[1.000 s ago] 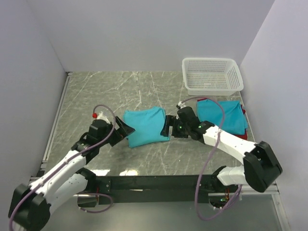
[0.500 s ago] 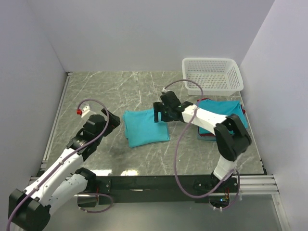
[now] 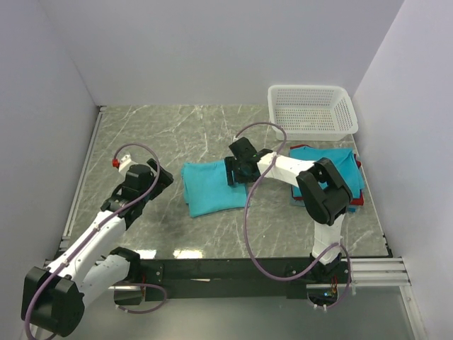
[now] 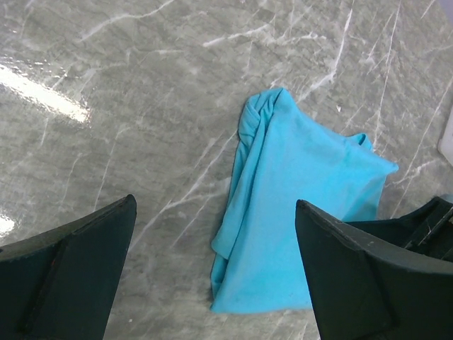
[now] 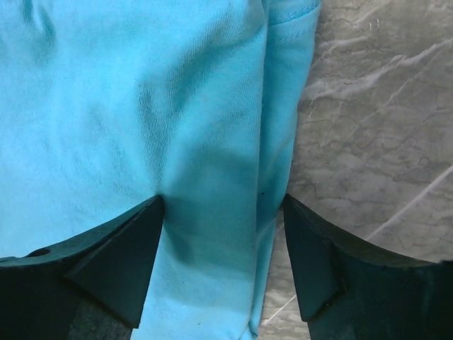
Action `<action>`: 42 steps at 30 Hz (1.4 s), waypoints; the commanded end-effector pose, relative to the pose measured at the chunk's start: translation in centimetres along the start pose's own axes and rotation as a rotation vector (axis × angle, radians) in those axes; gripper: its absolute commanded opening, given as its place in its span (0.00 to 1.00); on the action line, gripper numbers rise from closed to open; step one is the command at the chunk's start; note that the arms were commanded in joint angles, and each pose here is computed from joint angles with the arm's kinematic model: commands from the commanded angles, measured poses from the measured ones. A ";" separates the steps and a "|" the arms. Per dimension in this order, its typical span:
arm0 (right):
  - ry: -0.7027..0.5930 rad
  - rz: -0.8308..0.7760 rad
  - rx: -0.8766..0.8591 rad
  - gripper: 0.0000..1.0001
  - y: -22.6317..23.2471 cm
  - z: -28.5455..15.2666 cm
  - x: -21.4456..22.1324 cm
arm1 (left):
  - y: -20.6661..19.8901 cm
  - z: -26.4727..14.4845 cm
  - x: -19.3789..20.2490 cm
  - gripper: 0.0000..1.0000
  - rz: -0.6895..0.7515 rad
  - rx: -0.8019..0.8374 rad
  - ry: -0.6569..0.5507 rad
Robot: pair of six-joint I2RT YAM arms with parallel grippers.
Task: Fold and stack the t-shirts
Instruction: Neatly place the folded tshirt to the corner
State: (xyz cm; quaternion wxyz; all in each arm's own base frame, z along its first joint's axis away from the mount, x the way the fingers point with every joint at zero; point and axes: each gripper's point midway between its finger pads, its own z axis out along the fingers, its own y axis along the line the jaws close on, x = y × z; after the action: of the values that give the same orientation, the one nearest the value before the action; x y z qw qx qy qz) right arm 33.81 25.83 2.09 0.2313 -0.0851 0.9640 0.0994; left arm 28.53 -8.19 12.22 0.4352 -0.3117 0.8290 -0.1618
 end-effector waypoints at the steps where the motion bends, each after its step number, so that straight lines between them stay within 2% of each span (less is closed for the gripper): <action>1: 0.070 -0.010 0.005 0.72 0.2 1.3 2.3 | -0.8 0.1 -0.3 0.99 -0.001 0.050 0.000; 3: 0.077 -0.020 0.007 0.62 0.5 1.6 2.8 | -0.7 0.1 -0.4 0.99 -0.004 0.046 -0.002; 8: 0.107 -0.086 0.031 0.47 1.0 2.4 4.2 | -0.1 0.2 -0.4 0.99 -0.009 0.031 -0.011; 9: 0.116 -0.111 0.032 0.37 1.1 2.4 4.4 | 0.0 0.2 -0.5 0.99 -0.009 0.026 -0.015; 11: 0.115 -0.139 0.047 0.24 1.3 2.5 4.6 | 0.3 0.2 -0.5 1.00 -0.009 0.015 -0.019; 12: 0.111 -0.157 0.051 0.13 1.3 2.4 4.6 | 0.4 0.2 -0.6 1.00 -0.012 0.013 -0.021; 15: 0.073 -0.193 0.081 0.00 0.9 1.4 3.9 | 0.4 0.2 -0.6 0.99 -0.011 0.019 -0.021; 19: 0.009 -0.224 0.178 0.00 -0.7 -1.3 2.1 | 0.3 0.2 -0.4 0.99 -0.007 0.027 -0.012; 27: -0.092 -0.261 0.507 0.00 -7.5 -8.2 0.7 | 0.5 0.0 -0.6 0.99 -0.020 0.023 -0.024; 34: -0.192 -0.340 0.673 0.00 -10.6 -13.4 -1.2 | 0.6 -0.1 -0.8 0.99 -0.025 0.019 -0.034; 42: -0.205 -0.358 0.874 0.00 -13.2 -18.0 -2.9 | 0.7 -0.1 -1.0 0.99 -0.027 0.010 -0.042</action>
State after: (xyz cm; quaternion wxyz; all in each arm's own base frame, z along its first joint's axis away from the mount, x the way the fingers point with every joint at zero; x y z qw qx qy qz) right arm 30.91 11.50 12.94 0.3272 -0.1595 0.8853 -0.2894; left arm 28.27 -7.38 11.67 0.4361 -0.3225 0.8238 -0.1651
